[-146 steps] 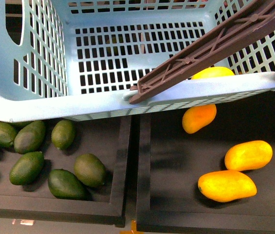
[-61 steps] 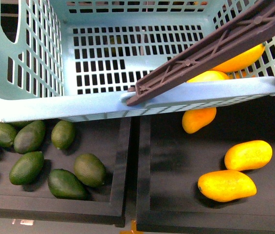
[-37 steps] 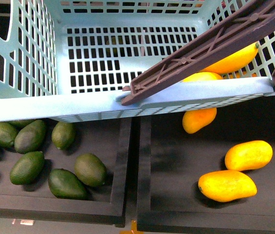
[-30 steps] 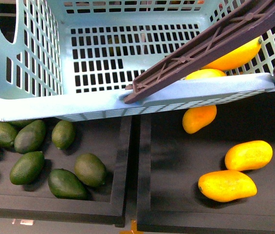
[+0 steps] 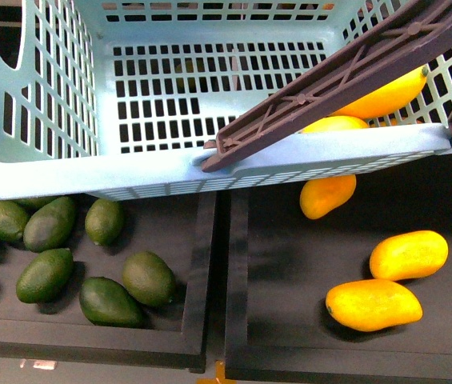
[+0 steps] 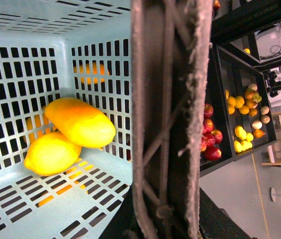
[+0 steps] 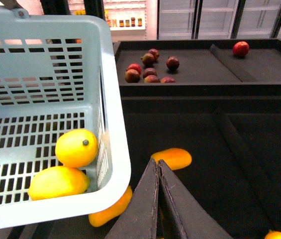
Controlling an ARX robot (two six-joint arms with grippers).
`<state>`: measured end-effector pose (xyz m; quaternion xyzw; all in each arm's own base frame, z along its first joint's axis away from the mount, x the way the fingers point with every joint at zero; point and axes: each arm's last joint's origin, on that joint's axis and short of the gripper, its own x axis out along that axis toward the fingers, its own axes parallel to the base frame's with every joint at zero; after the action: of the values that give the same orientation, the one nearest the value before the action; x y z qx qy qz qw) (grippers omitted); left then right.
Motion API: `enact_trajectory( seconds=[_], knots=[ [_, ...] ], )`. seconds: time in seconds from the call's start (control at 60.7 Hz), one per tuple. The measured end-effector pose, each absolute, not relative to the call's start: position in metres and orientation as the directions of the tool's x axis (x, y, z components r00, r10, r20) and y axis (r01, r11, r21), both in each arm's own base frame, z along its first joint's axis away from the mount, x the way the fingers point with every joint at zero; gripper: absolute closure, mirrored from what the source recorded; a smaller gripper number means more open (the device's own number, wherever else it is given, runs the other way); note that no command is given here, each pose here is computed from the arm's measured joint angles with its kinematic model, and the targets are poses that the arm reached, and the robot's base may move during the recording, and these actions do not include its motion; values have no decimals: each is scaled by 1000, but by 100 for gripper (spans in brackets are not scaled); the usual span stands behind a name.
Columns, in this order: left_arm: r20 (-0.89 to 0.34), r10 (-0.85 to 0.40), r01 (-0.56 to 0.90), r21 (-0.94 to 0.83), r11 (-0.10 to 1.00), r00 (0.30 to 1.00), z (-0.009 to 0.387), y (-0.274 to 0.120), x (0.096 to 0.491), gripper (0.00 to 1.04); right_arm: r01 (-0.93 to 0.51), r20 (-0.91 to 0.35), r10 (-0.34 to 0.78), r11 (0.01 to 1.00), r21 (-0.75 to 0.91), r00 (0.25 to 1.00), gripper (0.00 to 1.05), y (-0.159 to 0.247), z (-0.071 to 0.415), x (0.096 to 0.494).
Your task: Pick lemon and mango into basket
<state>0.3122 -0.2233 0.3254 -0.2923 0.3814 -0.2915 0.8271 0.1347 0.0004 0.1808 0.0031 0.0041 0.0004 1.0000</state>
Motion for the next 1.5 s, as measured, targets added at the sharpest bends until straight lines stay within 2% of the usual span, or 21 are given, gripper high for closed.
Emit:
enact_trajectory(
  seconds=[1.383,1.482,1.499],
  knots=[
    [-460,-705,259,-706,659,539,325,-223,312,99,-1,12,1,1000,6,1000,103,0,169,97],
    [-461,-705,260,-706,659,539,325,-223,312,99,-2,13,2,1000,5,1000,89,0,169,97],
    [-461,-705,260,-705,659,539,325,-223,312,99,-2,13,2,1000,5,1000,84,0,169,97]
  ],
)
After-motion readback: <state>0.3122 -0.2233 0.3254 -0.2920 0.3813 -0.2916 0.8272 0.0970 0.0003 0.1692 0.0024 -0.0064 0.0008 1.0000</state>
